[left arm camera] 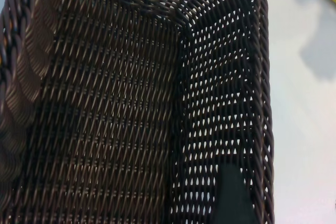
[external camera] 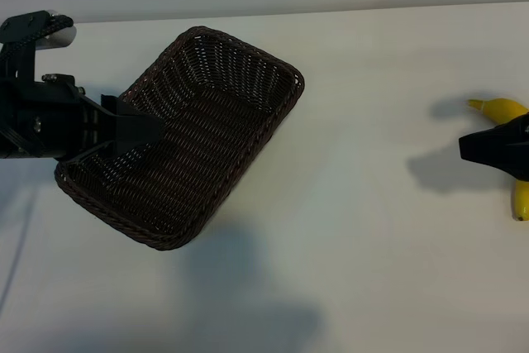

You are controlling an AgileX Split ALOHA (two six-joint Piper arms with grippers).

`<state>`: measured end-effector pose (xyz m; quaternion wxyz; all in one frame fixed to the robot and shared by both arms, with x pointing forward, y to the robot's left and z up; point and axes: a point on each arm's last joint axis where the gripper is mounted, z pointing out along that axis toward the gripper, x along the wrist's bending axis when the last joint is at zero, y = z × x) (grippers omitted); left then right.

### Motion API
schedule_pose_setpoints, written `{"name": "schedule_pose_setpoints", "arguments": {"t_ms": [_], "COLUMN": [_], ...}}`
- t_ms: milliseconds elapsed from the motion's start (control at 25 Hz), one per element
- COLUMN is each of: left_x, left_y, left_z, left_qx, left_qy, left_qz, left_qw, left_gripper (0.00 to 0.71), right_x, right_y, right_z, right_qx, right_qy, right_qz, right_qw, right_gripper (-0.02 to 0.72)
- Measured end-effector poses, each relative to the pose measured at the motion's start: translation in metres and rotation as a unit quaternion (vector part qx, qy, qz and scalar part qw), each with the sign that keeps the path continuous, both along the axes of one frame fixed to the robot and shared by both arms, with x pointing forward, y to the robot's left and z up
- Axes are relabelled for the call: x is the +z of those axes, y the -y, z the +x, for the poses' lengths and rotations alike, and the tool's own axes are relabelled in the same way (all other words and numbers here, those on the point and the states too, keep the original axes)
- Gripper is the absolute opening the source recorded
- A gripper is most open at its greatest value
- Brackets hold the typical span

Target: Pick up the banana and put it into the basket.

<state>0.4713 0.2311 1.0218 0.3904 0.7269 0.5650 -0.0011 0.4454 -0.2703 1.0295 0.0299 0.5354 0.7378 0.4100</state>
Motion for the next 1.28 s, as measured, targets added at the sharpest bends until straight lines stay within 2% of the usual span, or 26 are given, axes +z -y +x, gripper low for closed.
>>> {"name": "schedule_pose_setpoints", "arguments": {"t_ms": [1280], "left_x": [0.0001], "left_y": [-0.0005], "left_z": [0.0008], "left_qx": [0.004], "left_qy": [0.003], "left_qz": [0.002], "left_qw": [1.0], "left_gripper": [0.494], "right_x": [0.0], "right_y": [0.0], "right_z": [0.0], "right_qx": [0.0], "right_qy": [0.0], "right_qz": [0.0], "right_qw": [1.0], "right_gripper": [0.584]}}
